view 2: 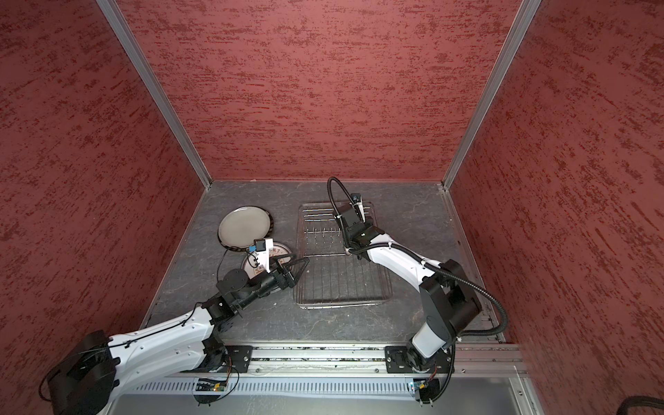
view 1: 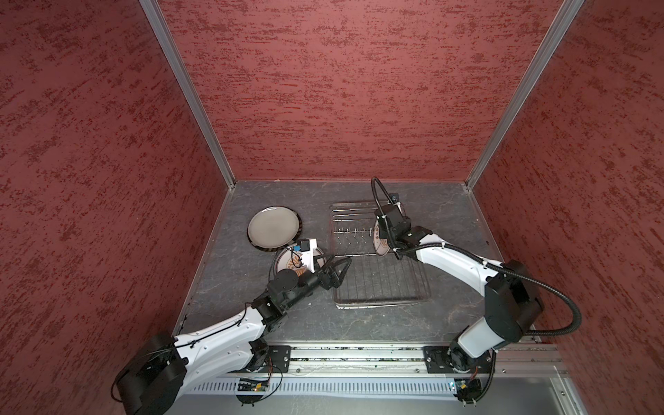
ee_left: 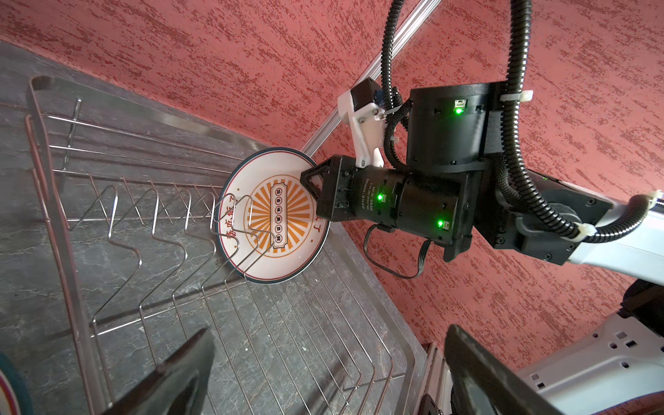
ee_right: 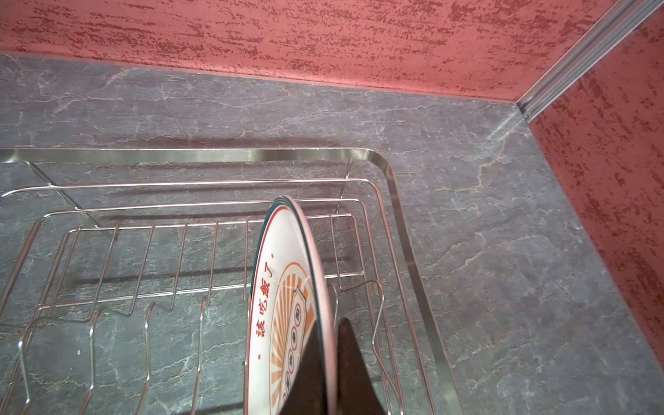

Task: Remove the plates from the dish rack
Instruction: 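Close the right gripper on the last sunburst plate rim in the rack, then lift the last plate out of the rack with the right gripper toward the left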

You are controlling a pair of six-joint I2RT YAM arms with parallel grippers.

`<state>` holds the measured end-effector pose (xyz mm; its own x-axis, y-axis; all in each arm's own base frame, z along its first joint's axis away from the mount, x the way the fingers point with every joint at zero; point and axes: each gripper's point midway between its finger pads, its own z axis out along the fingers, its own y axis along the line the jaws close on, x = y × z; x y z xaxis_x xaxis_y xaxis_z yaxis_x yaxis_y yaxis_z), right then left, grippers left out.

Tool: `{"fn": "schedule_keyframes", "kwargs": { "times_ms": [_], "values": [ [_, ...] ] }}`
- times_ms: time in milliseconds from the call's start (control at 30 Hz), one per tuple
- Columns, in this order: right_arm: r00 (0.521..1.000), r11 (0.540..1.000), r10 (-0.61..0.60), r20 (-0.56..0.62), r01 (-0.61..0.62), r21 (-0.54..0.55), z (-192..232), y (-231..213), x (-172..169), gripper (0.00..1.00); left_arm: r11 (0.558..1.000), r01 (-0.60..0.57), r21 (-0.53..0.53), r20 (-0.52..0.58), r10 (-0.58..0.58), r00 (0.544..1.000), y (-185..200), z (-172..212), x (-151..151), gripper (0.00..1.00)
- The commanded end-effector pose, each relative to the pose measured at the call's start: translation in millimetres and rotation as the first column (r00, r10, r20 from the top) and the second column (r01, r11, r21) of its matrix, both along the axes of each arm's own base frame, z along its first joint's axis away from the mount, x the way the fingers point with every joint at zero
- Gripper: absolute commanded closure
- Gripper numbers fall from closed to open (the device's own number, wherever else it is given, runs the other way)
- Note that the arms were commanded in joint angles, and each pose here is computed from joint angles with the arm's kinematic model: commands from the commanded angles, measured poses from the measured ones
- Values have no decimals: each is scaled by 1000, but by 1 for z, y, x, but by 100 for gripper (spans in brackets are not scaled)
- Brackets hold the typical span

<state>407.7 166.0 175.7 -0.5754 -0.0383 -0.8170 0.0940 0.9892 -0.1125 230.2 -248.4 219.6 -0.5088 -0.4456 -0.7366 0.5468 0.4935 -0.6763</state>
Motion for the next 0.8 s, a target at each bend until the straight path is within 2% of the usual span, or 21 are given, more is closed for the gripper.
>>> {"fn": "schedule_keyframes", "kwargs": {
  "times_ms": [0,267,467,633,767],
  "values": [
    [995,998,-53,87,55,-14,32,-8,7,100,1000,-26,-11,12,26,1000,1,8,4,1],
    [977,995,-61,204,75,-65,76,-14,-1,100,999,-34,-7,10,34,999,2,6,5,0],
    [963,993,-72,261,92,-69,94,-20,-9,100,999,-36,-12,8,36,999,2,5,6,1],
    [933,993,-99,345,116,-31,119,-30,-26,100,999,-30,-16,3,30,1000,0,4,6,1],
    [899,993,-114,424,112,32,133,-38,-41,100,998,37,-52,80,-33,996,-3,15,-7,1]
  ]
}}
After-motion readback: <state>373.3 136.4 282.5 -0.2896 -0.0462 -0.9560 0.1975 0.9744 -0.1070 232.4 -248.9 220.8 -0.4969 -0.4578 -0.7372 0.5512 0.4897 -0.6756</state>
